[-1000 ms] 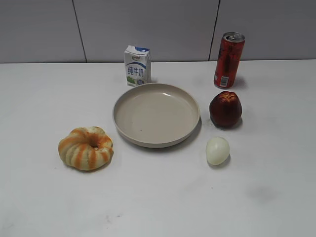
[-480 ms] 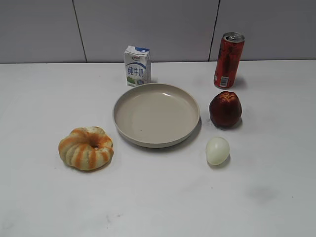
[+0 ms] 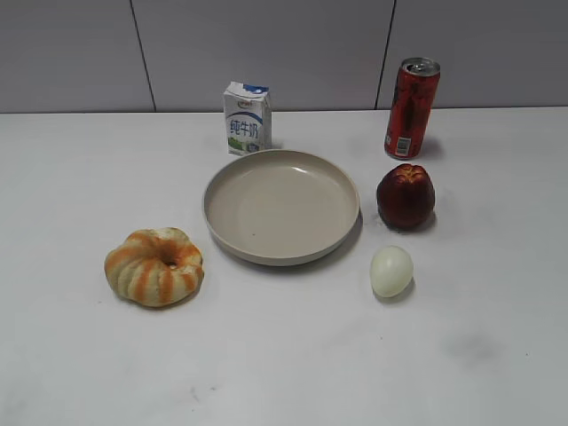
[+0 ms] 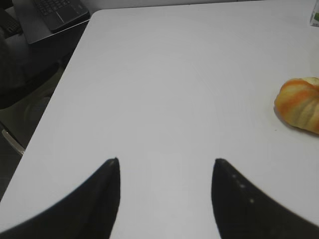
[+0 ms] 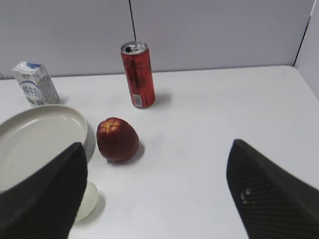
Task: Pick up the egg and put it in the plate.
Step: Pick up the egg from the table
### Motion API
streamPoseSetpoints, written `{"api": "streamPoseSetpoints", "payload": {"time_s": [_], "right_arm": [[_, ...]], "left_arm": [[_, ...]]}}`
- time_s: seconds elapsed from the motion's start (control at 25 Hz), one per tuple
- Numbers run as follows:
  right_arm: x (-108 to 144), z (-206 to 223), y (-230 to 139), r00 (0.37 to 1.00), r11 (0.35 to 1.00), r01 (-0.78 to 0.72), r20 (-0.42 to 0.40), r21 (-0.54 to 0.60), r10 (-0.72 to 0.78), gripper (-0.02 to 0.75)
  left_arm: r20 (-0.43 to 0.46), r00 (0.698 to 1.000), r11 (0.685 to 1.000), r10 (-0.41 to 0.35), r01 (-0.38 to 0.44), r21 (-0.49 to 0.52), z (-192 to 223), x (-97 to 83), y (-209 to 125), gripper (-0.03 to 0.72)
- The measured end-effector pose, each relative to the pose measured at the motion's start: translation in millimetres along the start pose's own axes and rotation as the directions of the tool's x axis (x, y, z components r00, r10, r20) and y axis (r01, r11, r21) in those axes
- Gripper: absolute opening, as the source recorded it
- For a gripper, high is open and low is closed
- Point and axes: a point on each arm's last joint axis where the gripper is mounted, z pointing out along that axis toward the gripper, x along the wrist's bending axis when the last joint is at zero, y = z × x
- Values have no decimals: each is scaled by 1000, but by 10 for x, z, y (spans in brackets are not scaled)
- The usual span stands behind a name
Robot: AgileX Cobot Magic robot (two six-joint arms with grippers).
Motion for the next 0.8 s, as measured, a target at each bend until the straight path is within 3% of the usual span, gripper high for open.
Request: {"api": "streamPoseSetpoints", "payload": {"time_s": [0.2, 0.4, 0.6, 0.8], "right_arm": [[35, 566, -36, 1000, 962, -15, 1, 271, 16, 664], [312, 1099, -79, 995, 835, 67, -95, 547, -18, 655], [746, 1536, -223, 986, 725, 114, -164, 679, -2, 646], [961, 1957, -509, 994, 626, 49, -99, 779, 45, 640]], "left_arm": [[0, 1000, 1000, 0, 0, 0, 0, 0, 0, 446], [0, 1000, 1000, 0, 0, 0, 0, 0, 0, 446], [0, 1000, 1000, 0, 0, 0, 0, 0, 0, 446], [0, 1000, 1000, 0, 0, 0, 0, 0, 0, 446]]}}
